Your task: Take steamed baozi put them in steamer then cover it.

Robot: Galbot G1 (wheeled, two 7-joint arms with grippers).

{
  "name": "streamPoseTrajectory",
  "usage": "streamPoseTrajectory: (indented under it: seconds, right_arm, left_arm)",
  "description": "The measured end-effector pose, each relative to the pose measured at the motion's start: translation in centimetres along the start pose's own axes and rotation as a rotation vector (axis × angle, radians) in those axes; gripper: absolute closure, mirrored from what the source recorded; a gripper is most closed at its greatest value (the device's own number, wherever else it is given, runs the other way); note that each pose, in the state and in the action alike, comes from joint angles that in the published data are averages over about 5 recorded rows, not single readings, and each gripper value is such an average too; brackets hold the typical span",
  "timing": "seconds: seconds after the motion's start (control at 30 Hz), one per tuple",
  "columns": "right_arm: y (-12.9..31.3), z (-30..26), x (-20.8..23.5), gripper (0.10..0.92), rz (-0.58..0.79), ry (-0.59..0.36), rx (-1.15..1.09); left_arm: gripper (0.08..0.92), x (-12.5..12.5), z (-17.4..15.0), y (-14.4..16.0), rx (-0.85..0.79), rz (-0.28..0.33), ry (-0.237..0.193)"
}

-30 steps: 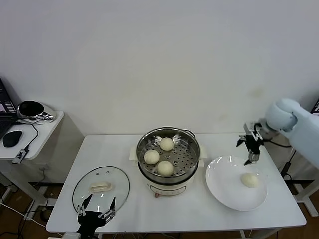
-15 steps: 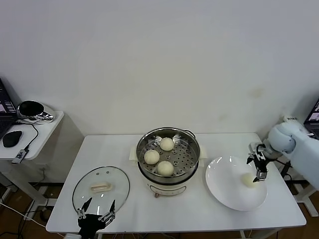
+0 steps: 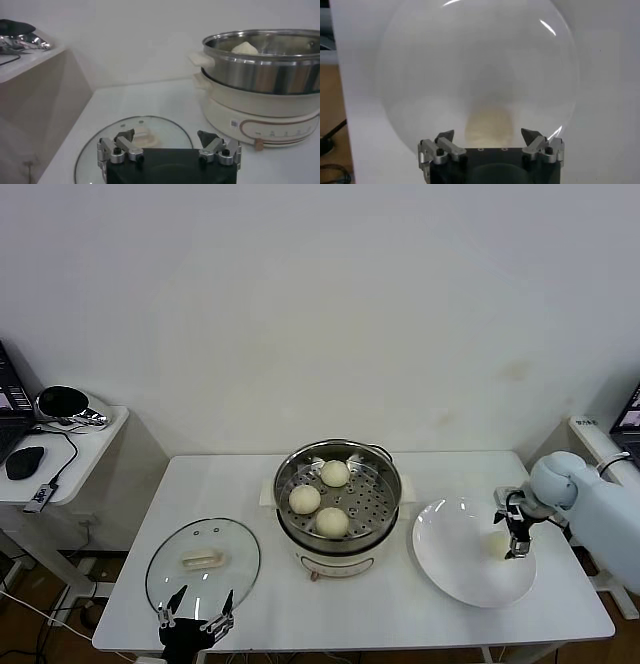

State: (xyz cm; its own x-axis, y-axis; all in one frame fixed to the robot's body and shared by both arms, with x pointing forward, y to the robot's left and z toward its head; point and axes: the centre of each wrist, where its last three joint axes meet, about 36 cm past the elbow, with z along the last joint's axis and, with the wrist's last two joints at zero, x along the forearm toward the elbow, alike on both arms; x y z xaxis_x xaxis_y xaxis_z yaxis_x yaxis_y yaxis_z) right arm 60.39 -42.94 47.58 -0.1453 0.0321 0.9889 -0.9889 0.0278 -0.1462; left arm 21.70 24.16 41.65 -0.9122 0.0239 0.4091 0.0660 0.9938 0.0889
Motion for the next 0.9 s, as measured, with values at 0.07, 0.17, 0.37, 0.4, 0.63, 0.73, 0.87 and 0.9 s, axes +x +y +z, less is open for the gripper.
streamPoseTrajectory:
  seconds: [0.07,0.17,0.37,0.4,0.63,0.73,0.87,0.9]
  right_arm:
    - [-0.1,0.0,-0.4,0.2,0.004,0.005,0.001]
    - [-0.1,0.0,-0.8,0.2,0.007,0.013,0.006]
    - [-0.2,0.0,-1.4,0.2,0.008,0.031,0.019]
    - [-0.2,-0.1,-1.5,0.2,0.008,0.033,0.021]
    - [-0.4,0.0,-2.3,0.2,0.0,0.039,0.024]
    - [-0.5,0.1,-2.5,0.2,-0.006,0.039,0.02]
    - [-0.4,0.2,-2.7,0.208,-0.014,0.037,0.015]
    - [-0.4,0.2,-2.7,0.215,-0.015,0.037,0.014]
  left_arm:
    - [0.177,0.0,0.0,0.0,0.0,0.001,0.0]
    - [0.177,-0.2,0.1,0.0,0.0,-0.001,0.0]
    - [0.177,-0.3,0.2,0.1,0.0,-0.002,0.003]
    - [0.177,-0.3,0.2,0.1,0.0,-0.003,0.004]
    - [0.177,-0.4,0.3,0.1,0.0,-0.004,0.005]
    - [0.177,-0.4,0.3,0.1,0.0,-0.004,0.004]
    - [0.177,-0.4,0.3,0.1,0.0,-0.004,0.003]
    - [0.177,-0.4,0.2,0.1,0.0,-0.004,0.003]
